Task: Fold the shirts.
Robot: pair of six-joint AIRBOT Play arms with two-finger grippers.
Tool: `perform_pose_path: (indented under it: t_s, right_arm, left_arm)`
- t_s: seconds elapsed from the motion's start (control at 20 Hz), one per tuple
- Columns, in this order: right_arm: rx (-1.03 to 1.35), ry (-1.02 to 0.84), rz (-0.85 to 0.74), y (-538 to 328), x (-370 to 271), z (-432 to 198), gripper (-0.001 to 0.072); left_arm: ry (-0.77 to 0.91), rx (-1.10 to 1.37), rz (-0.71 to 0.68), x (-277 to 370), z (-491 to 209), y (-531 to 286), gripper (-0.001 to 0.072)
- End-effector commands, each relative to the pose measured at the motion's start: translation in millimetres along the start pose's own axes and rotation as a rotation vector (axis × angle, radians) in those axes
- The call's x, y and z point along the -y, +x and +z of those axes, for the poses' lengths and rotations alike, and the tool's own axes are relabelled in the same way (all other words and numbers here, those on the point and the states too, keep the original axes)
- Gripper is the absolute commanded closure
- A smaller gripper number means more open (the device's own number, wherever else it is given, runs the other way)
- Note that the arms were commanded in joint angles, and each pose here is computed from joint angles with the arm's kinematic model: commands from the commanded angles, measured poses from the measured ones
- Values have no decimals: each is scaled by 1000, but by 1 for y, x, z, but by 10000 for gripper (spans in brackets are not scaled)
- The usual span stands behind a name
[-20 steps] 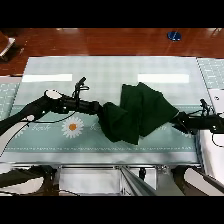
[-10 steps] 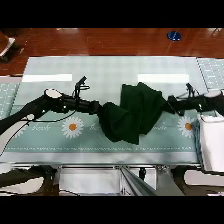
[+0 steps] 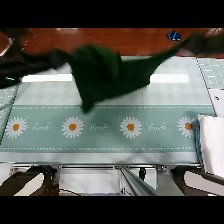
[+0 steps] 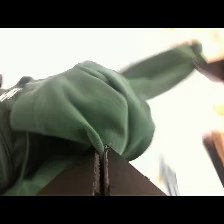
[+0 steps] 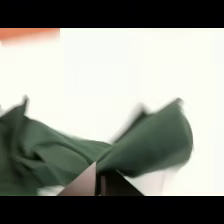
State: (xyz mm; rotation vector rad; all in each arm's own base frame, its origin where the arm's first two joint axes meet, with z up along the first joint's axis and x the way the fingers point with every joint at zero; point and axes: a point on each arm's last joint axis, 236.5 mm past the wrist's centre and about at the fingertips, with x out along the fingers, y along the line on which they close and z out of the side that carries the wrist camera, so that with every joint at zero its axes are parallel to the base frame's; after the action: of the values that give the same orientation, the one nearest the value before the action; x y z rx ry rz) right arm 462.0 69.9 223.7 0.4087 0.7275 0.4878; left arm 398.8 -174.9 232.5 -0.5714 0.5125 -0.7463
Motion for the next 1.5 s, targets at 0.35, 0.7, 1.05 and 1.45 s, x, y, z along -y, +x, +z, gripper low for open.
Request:
perform_pose_path:
  t_s: [0.35,0.7,1.05,1.45]
  right_arm:
    - [573,-465,-266,-277,-175,17,693]
    - [328,-402,-304,-253,-146,-45,693]
    - [-24,-146,-291,-109,-17,-74,693]
    - [-210,184,-143,54,84,-73,692]
  left_arm:
    - [281,252,392,96,35,-192,690]
    - [191,61,491,70,-54,-204,690]
    - [-165,-133,372,-51,-149,-103,690]
    - [-203,-334,424,-124,-211,47,690]
